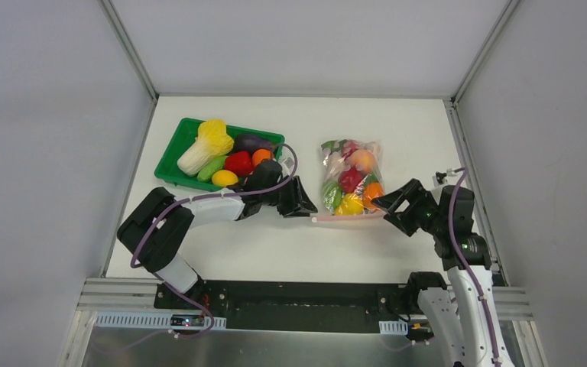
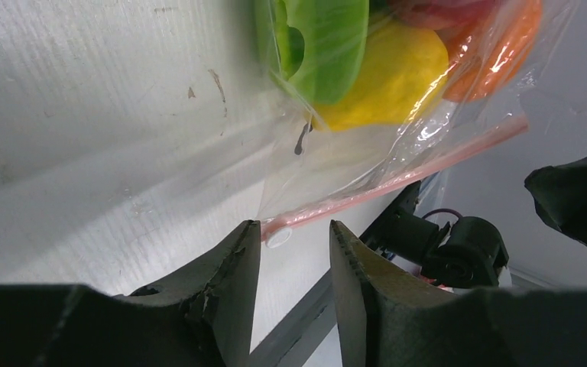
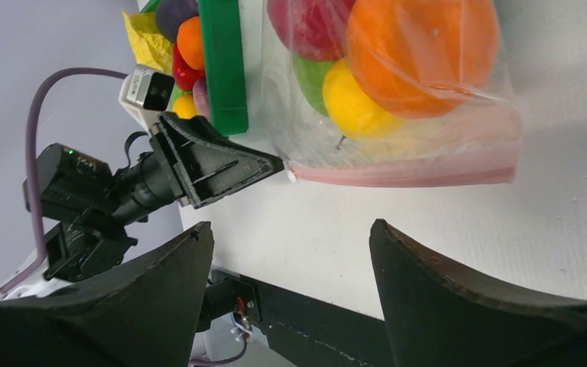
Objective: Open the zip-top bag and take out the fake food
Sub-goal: Unzip the zipper food storage bag at the center of the board.
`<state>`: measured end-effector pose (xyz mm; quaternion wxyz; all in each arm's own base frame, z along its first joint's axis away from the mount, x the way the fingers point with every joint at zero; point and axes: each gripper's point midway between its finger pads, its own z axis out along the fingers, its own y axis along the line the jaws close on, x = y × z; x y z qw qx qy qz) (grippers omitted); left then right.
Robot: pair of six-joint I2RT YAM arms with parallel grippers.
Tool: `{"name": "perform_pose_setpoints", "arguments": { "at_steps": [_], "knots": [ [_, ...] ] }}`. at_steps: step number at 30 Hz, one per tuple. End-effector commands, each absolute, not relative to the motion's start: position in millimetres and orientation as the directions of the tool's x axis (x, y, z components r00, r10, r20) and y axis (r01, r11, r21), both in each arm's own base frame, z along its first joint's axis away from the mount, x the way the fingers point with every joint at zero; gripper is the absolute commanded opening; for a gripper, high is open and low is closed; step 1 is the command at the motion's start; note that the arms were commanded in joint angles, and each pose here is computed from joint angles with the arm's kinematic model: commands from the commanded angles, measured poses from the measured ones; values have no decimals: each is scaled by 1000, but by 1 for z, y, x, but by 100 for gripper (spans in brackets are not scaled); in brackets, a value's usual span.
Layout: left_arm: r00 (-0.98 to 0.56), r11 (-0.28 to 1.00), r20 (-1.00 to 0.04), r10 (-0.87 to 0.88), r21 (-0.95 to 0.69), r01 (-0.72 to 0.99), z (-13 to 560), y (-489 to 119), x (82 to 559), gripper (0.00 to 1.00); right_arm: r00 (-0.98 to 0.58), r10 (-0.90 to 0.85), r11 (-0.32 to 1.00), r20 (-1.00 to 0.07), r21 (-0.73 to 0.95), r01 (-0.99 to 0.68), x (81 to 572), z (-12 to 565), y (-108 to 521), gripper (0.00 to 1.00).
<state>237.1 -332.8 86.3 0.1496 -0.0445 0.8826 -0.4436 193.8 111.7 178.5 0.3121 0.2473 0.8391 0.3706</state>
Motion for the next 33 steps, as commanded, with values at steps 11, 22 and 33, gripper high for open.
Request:
{"name": "perform_pose_setpoints", "arguments": {
  "at_steps": [11, 22, 33],
  "knots": [
    [-942, 635, -280, -185, -766, 103, 68, -340, 243, 45, -749, 624, 466, -221, 875, 130, 180, 177, 142, 78],
    [-954, 513, -202, -222, -856, 62, 89, -361, 237, 10, -738, 661, 399, -134, 896, 194, 180, 154, 161, 77],
    [-946, 360, -21, -324, -927, -103, 127, -391, 222, 0, -673, 735, 345, -82, 900, 267, 189, 139, 191, 65]
  ]
}}
